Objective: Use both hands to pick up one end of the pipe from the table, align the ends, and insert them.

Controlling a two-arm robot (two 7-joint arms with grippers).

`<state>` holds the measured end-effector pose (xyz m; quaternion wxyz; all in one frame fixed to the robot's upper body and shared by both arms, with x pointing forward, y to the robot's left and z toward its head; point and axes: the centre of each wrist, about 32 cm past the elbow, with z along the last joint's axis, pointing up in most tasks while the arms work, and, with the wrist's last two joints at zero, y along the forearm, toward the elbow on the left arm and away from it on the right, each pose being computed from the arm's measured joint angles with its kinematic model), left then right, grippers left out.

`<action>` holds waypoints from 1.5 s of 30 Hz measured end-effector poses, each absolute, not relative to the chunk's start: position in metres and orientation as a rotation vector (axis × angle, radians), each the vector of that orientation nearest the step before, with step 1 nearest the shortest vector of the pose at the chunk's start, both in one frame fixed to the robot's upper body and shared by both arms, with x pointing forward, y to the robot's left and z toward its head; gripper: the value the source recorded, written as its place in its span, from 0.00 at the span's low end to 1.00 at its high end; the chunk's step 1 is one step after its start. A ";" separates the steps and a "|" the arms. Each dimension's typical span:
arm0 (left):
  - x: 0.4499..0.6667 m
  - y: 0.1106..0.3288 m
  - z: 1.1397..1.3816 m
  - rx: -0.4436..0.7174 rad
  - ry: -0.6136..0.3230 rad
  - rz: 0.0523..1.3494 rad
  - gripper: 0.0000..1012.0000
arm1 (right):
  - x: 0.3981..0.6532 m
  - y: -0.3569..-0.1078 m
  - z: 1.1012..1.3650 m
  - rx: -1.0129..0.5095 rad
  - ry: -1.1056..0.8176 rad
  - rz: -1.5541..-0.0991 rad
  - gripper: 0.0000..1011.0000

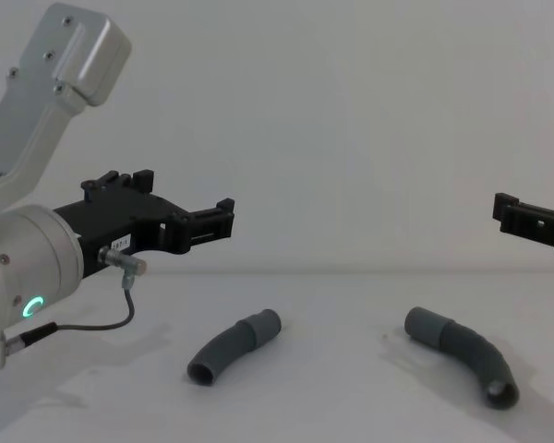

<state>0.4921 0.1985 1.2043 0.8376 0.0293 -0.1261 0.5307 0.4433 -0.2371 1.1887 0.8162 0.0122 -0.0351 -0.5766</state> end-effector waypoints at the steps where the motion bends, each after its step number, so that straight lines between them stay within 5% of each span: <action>1: 0.492 0.199 1.204 0.062 -0.266 1.122 0.99 | 0.443 -0.237 1.189 0.026 -0.075 -1.229 0.99; 30: 0.537 0.230 1.222 0.298 -0.051 0.824 0.99 | 0.443 -0.237 1.189 0.026 -0.075 -1.229 0.99; 45: 0.569 0.227 1.237 0.442 0.050 0.666 0.99 | 0.443 -0.237 1.189 0.026 -0.075 -1.229 0.99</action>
